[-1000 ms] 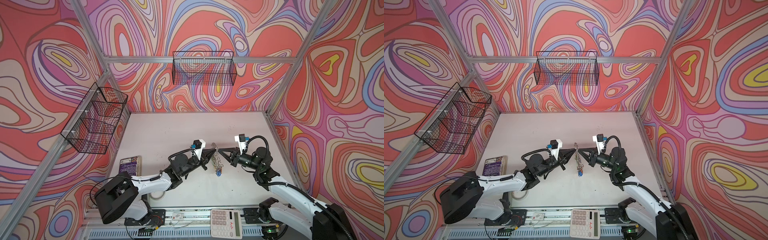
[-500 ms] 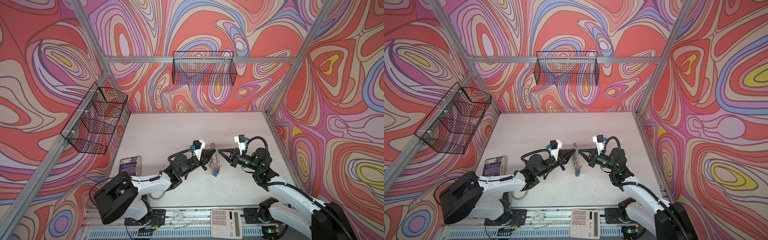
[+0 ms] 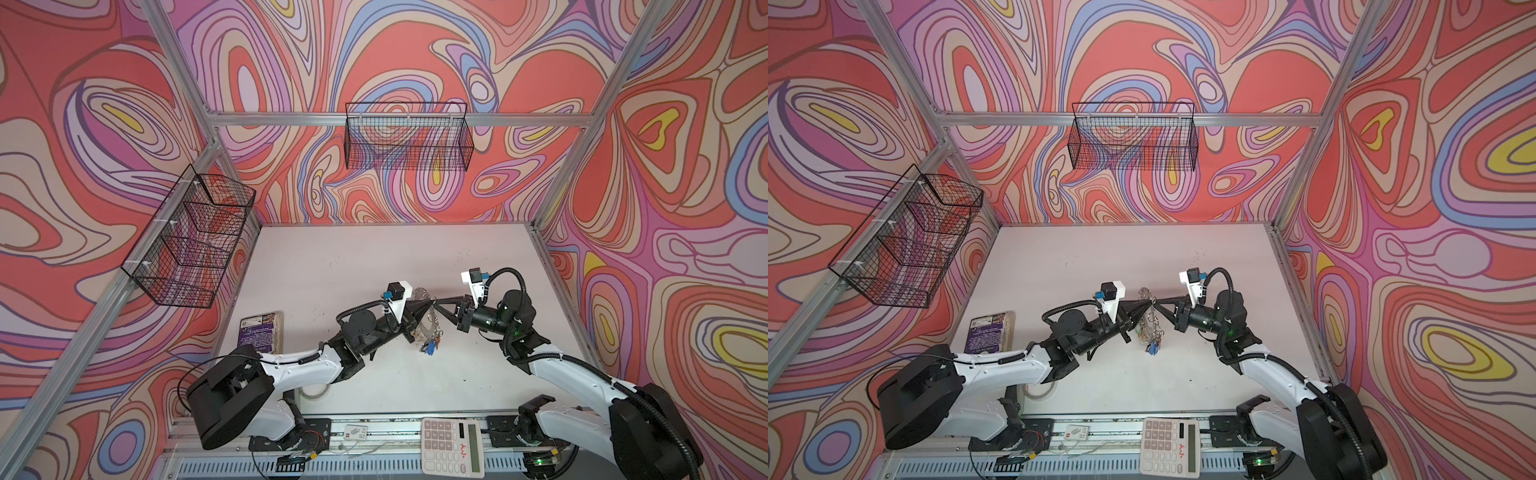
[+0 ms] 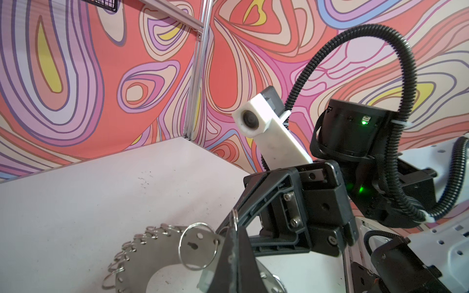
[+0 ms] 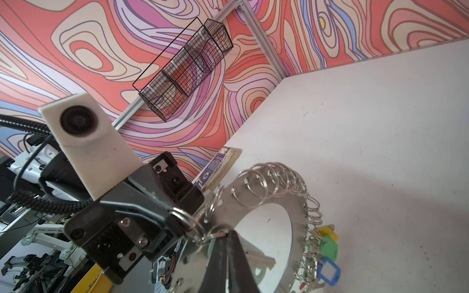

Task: Attach keys to a key ring
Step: Insert the key into the keyring.

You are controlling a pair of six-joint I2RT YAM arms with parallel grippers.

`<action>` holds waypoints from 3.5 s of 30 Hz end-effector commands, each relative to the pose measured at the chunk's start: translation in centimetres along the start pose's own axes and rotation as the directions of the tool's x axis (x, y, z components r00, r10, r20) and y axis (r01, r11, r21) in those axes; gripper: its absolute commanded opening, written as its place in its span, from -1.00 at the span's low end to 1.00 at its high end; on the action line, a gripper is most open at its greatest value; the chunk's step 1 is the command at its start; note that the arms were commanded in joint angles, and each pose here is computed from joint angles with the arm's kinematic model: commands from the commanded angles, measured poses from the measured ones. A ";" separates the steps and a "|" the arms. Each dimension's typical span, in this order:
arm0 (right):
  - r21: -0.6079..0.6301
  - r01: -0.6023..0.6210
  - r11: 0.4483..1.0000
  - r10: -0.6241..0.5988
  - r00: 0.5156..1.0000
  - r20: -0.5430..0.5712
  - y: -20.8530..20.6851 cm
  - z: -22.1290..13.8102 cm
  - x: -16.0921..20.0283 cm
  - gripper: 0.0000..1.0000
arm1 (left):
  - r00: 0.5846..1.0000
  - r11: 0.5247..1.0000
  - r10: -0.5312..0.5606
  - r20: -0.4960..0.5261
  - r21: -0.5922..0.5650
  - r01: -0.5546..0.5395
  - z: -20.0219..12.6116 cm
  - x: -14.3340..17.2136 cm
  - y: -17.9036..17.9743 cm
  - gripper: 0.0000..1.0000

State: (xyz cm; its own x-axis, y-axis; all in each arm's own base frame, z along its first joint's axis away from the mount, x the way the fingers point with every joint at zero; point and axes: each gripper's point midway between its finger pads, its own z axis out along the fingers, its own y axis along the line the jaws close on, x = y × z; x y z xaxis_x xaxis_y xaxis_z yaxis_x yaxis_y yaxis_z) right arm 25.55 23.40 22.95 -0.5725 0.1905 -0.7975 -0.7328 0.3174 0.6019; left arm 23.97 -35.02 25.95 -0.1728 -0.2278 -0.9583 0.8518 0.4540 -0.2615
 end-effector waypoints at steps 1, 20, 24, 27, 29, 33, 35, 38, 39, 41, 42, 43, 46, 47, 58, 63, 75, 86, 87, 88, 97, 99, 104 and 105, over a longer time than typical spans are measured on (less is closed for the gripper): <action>-0.004 -0.005 1.000 0.004 0.999 -0.034 0.1 0.2 0.2 -0.91 | 0.982 0.995 0.017 0.186 0.090 -0.034 -0.3 -4.7 -2.4 -1.00; 0.446 -0.040 0.894 -0.056 0.978 0.201 -6.4 -5.4 -3.2 0.02 | 0.986 0.999 0.032 0.161 0.012 -0.034 -0.8 -3.5 -0.8 -1.00; 0.271 0.107 0.957 -0.180 0.949 0.260 -1.2 -4.9 -6.0 0.24 | 0.992 0.999 0.005 0.128 0.034 -0.010 -0.8 -3.0 -0.6 -1.00; 0.066 0.169 0.983 -0.180 0.959 0.221 1.9 -3.5 -5.7 0.17 | 0.992 0.996 -0.047 0.113 0.086 0.038 -0.8 -3.0 -0.4 -1.00; -0.004 0.160 0.987 -0.156 0.970 0.189 2.4 -3.0 -4.9 0.10 | 0.990 0.992 -0.081 0.116 0.108 0.068 -0.9 -3.2 -0.1 -1.00; -0.064 0.122 0.990 -0.112 0.983 0.142 2.3 -2.1 -3.5 0.07 | 0.989 0.987 -0.090 0.120 0.143 0.073 -0.9 -3.4 -0.5 -1.00; -0.091 0.117 0.989 -0.106 0.987 0.117 2.5 -1.5 -3.0 0.07 | 0.989 0.986 -0.094 0.113 0.148 0.077 -0.7 -3.3 -0.5 -1.00; -0.116 0.109 0.987 -0.099 0.991 0.091 2.7 -0.7 -2.5 0.05 | 0.988 0.984 -0.099 0.117 0.158 0.080 -0.7 -3.2 -0.5 -1.00; -0.118 0.106 0.987 -0.096 0.991 0.089 2.7 -0.6 -2.4 0.04 | 0.988 0.984 -0.099 0.115 0.156 0.080 -0.6 -3.2 -0.5 -1.00; -0.129 0.097 0.987 -0.086 0.993 0.084 2.7 -0.4 -2.2 -0.04 | 0.988 0.984 -0.102 0.116 0.157 0.083 -0.5 -3.1 -0.5 -1.00; -0.131 0.091 0.987 -0.081 0.994 0.078 2.6 -0.3 -2.0 -0.07 | 0.987 0.983 -0.106 0.117 0.162 0.087 -0.5 -3.2 -0.5 -1.00; -0.131 0.083 0.988 -0.074 0.995 0.068 2.3 -0.1 -1.8 -0.12 | 0.987 0.982 -0.107 0.117 0.167 0.086 -0.4 -3.2 -0.6 -1.00; -0.134 0.072 0.988 -0.064 0.996 0.061 2.2 0.0 -1.4 -0.28 | 0.986 0.982 -0.112 0.119 0.162 0.092 -0.3 -3.1 -0.4 -1.00; -0.133 0.071 0.989 -0.063 0.996 0.059 2.1 0.0 -1.4 -0.32 | 0.986 0.982 -0.112 0.123 0.163 0.091 -0.4 -3.2 -0.4 -1.00; -0.136 0.047 0.990 -0.039 0.997 0.059 1.9 0.1 -0.9 -0.91 | 0.988 0.985 -0.111 0.108 0.145 0.094 -0.3 -2.6 -0.1 -1.00; -0.143 0.036 0.989 -0.030 0.999 0.046 1.9 0.1 -0.5 -1.00 | 0.988 0.986 -0.110 0.108 0.141 0.094 -0.4 -2.5 0.0 -1.00; -0.071 0.174 0.982 -0.168 0.982 0.084 2.2 -0.1 -2.0 -1.00 | 0.994 0.993 -0.072 -0.079 0.092 0.079 -1.2 0.7 0.9 -0.81; 0.008 0.408 0.913 -0.406 0.906 0.118 2.9 -0.7 -1.4 -1.00 | 0.956 0.999 -0.015 -0.293 0.025 0.023 -3.9 3.0 1.9 -0.51; 0.010 0.423 0.906 -0.421 0.900 0.110 2.9 -0.6 -1.1 -1.00 | 0.946 0.999 0.022 -0.322 0.041 -0.010 -4.2 2.8 1.6 -0.50; 0.013 0.432 0.902 -0.431 0.897 0.102 2.9 -0.5 -0.8 -1.00 | 0.937 0.997 0.063 -0.344 0.060 -0.045 -4.5 2.6 1.3 -0.48; 0.002 0.532 0.847 -0.531 0.845 0.063 3.5 0.2 1.1 -1.00 | 0.679 0.840 0.541 -0.496 0.365 -0.402 -8.8 1.5 -1.1 -0.45; -0.003 0.542 0.841 -0.540 0.839 0.064 3.7 0.2 1.3 -1.00 | 0.601 0.794 0.604 -0.523 0.460 -0.398 -9.4 2.2 -1.5 -0.42; -0.017 0.563 0.826 -0.561 0.825 0.067 4.2 0.4 1.7 -1.00 | 0.490 0.740 0.670 -0.558 0.556 -0.378 -8.2 2.4 -0.9 -0.34; -0.021 0.565 0.825 -0.563 0.824 0.067 4.3 0.3 1.8 -1.00 | 0.491 0.734 0.676 -0.550 0.562 -0.381 -7.7 2.3 -0.9 -0.33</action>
State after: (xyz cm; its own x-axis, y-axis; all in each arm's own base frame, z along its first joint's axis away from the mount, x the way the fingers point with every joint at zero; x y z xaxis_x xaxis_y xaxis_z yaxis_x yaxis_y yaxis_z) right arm 21.96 25.44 22.54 -0.1370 0.0214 -0.9903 -0.9254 0.3538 0.1357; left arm 20.59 -30.47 25.41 0.1602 0.5864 -0.7941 0.9635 0.0820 0.2549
